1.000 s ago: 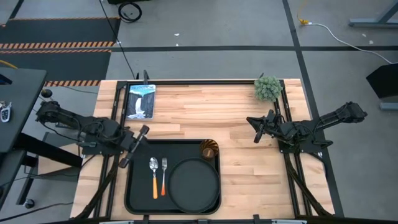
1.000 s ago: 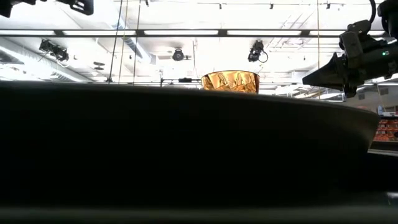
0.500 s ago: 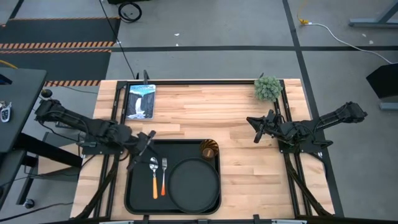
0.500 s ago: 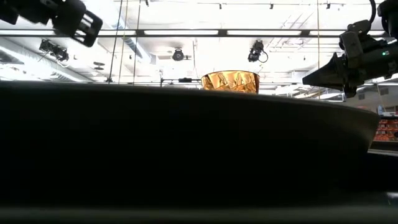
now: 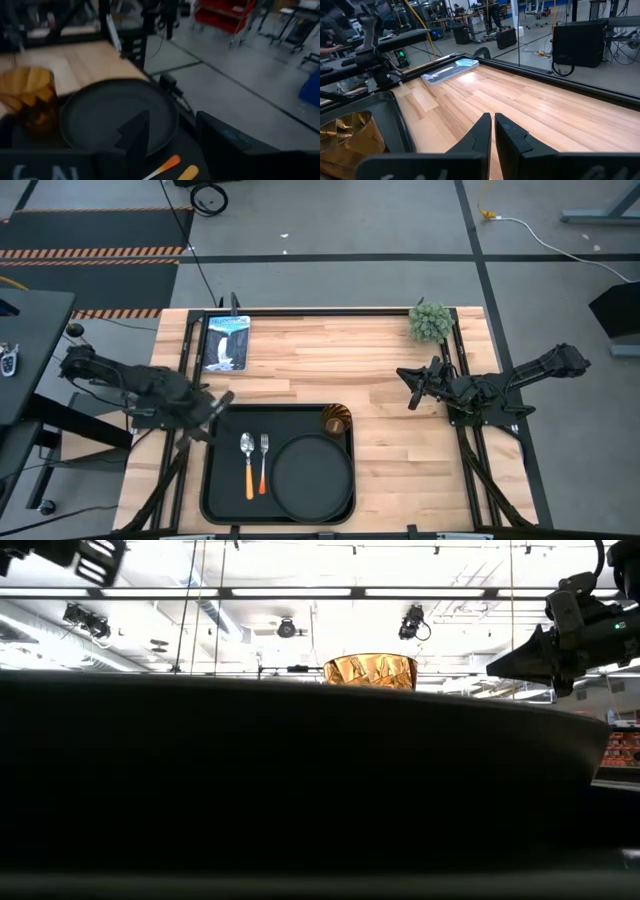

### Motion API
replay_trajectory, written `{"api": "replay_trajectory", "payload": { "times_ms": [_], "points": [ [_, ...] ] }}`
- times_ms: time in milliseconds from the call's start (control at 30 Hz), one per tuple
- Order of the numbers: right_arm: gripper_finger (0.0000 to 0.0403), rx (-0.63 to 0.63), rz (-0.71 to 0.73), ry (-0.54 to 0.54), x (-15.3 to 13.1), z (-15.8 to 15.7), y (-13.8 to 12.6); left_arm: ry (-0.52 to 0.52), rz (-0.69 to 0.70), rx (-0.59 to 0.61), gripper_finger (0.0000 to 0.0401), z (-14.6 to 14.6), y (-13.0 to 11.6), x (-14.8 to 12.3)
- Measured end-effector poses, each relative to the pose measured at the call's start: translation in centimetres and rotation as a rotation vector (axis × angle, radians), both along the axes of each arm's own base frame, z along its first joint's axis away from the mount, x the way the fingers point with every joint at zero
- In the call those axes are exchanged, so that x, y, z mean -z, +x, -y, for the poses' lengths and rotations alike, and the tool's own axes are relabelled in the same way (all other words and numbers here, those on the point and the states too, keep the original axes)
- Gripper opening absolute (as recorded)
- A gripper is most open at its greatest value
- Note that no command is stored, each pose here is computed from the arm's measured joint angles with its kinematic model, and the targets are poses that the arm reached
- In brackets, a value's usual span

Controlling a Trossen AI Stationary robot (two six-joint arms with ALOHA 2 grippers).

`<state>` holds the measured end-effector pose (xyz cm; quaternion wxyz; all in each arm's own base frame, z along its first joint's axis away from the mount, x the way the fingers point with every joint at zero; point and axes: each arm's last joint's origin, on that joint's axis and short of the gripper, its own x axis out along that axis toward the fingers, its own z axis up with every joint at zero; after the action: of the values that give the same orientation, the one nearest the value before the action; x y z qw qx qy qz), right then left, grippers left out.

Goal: Pick and place plate/cup/fork/spoon on tray
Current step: Return to Home Position

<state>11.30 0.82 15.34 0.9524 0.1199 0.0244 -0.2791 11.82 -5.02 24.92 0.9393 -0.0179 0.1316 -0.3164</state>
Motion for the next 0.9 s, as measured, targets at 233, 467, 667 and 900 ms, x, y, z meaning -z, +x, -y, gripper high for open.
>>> {"api": "replay_trajectory", "payload": {
  "times_ms": [233, 467, 667, 900],
  "points": [
    [0.0028, 0.000, 0.000, 0.000, 0.0, 0.0, 0.0, -0.038, 0.140, 0.066, 0.0172, -1.1, -3.8, -1.2],
    [0.0028, 0.000, 0.000, 0.000, 0.0, 0.0, 0.0, -0.046, 0.150, 0.072, 0.0172, -1.6, -5.3, -1.0],
    [0.0028, 0.000, 0.000, 0.000, 0.0, 0.0, 0.0, -0.022, 0.072, 0.071, 0.0172, -1.7, -5.5, -0.2],
    [0.0028, 0.000, 0.000, 0.000, 0.0, 0.0, 0.0, -0.017, 0.068, 0.069, 0.0172, -1.7, -5.5, -0.1]
  ]
}}
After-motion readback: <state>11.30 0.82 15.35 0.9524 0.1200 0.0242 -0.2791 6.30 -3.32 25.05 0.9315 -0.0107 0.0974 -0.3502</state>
